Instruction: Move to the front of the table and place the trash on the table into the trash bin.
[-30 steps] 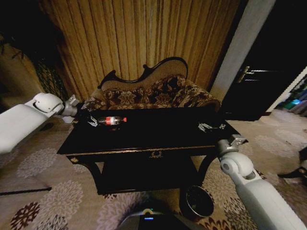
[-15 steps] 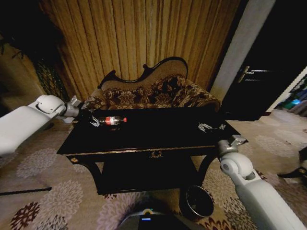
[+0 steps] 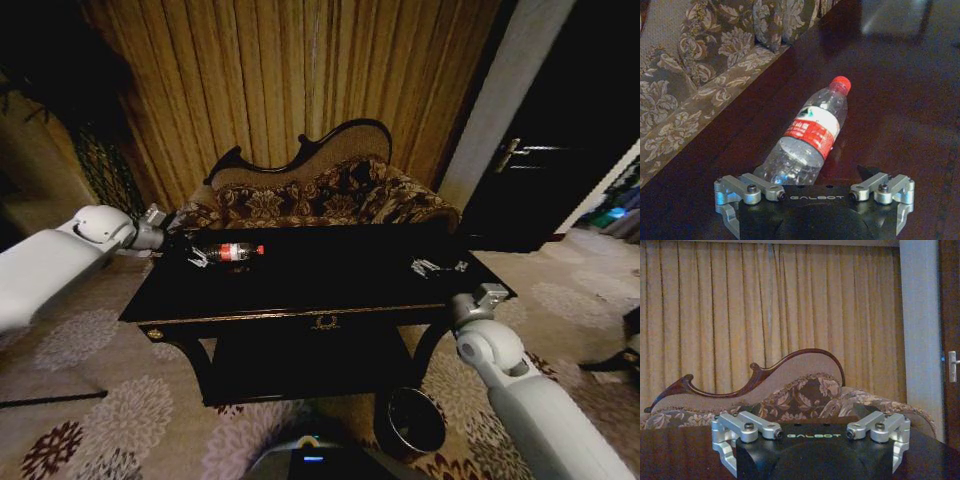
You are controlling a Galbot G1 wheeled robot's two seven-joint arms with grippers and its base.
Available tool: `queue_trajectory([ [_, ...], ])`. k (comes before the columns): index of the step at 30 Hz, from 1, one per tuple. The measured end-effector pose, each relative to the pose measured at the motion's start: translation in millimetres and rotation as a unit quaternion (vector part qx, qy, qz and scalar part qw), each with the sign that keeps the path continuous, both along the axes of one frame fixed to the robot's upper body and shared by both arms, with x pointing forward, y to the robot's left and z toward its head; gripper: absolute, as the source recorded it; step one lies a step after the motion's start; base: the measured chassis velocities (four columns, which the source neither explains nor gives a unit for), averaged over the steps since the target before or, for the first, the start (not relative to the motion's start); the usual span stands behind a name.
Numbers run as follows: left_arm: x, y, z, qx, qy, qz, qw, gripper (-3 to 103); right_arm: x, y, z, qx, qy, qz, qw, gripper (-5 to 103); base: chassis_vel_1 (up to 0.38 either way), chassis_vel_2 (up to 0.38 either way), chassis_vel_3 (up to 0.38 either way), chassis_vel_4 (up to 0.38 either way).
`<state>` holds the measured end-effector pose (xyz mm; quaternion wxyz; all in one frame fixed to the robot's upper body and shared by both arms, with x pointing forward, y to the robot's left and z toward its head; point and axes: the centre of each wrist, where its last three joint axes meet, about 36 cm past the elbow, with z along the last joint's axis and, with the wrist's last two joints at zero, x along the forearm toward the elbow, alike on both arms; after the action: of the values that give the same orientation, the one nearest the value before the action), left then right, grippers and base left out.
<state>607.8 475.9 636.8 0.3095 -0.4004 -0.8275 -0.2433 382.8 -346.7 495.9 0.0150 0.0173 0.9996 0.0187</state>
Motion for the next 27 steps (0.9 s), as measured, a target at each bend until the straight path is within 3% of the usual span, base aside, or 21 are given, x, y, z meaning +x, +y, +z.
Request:
queue_trajectory([
  [13,1.3,14.8,-3.9,0.007,0.001,-0.018,0.9998,100,-0.7,-1.7,-3.9,-0.002,-0.004,-0.005,1.000,100,0.000,0.000,0.000,0.000],
  [27,0.1,-3.8,0.0,-0.018,-0.001,-0.031,0.9993,100,-0.6,3.5,-6.5,0.000,-0.004,0.002,1.000,100,0.000,0.000,0.000,0.000],
])
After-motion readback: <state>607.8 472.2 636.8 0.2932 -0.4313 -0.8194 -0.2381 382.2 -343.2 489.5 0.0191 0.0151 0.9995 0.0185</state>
